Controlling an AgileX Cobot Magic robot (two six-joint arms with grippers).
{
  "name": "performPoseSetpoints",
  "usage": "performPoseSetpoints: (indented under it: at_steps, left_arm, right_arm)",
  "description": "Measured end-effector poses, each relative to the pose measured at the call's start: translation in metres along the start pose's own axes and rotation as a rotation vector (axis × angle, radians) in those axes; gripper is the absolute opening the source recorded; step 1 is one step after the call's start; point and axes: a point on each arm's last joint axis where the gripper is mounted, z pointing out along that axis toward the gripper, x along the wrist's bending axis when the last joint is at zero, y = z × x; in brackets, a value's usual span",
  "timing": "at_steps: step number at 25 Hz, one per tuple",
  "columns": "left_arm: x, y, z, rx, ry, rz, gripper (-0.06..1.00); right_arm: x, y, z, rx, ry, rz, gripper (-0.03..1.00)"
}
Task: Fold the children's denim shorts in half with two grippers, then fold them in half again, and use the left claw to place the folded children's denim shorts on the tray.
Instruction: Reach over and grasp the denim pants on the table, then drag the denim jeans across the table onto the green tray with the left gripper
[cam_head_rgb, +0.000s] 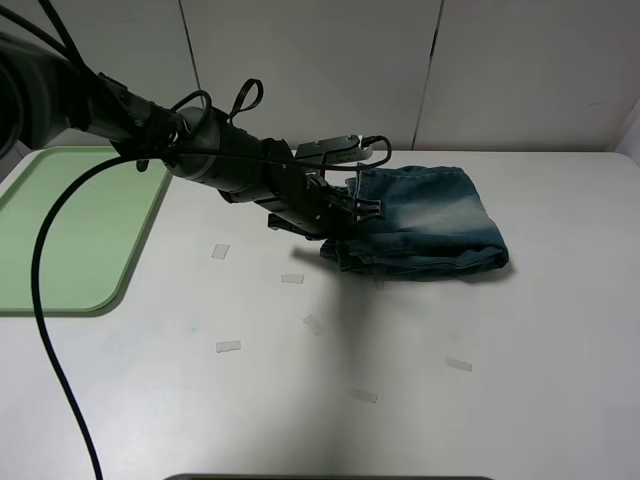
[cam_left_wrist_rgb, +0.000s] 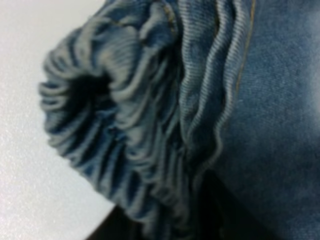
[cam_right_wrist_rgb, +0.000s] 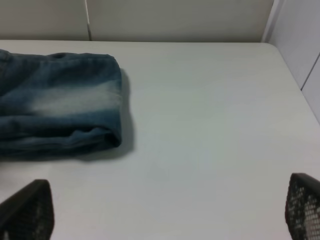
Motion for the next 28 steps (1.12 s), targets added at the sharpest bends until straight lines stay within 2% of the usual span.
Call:
performPoseSetpoints:
  at_steps: [10,16,22,28]
  left_arm:
    - [-0.001,0.002,-0.002,0.000,-0.003,-0.001,0.19]
    - [0.005,0.016,-0.025,0.047,-0.015,-0.007,0.19]
    - [0.025,0.038,-0.061,0.089,0.010,0.054,0.19]
    - [0.062,0.053,-0.105,0.224,0.096,0.109,0.19]
  right_arm:
    - [0.000,0.000,0.000,0.000,0.000,0.000,0.70]
    - [0.000,0.000,0.000,0.000,0.000,0.000,0.70]
    - [0.000,0.000,0.000,0.000,0.000,0.000,0.70]
    - [0.000,0.000,0.000,0.000,0.000,0.000,0.70]
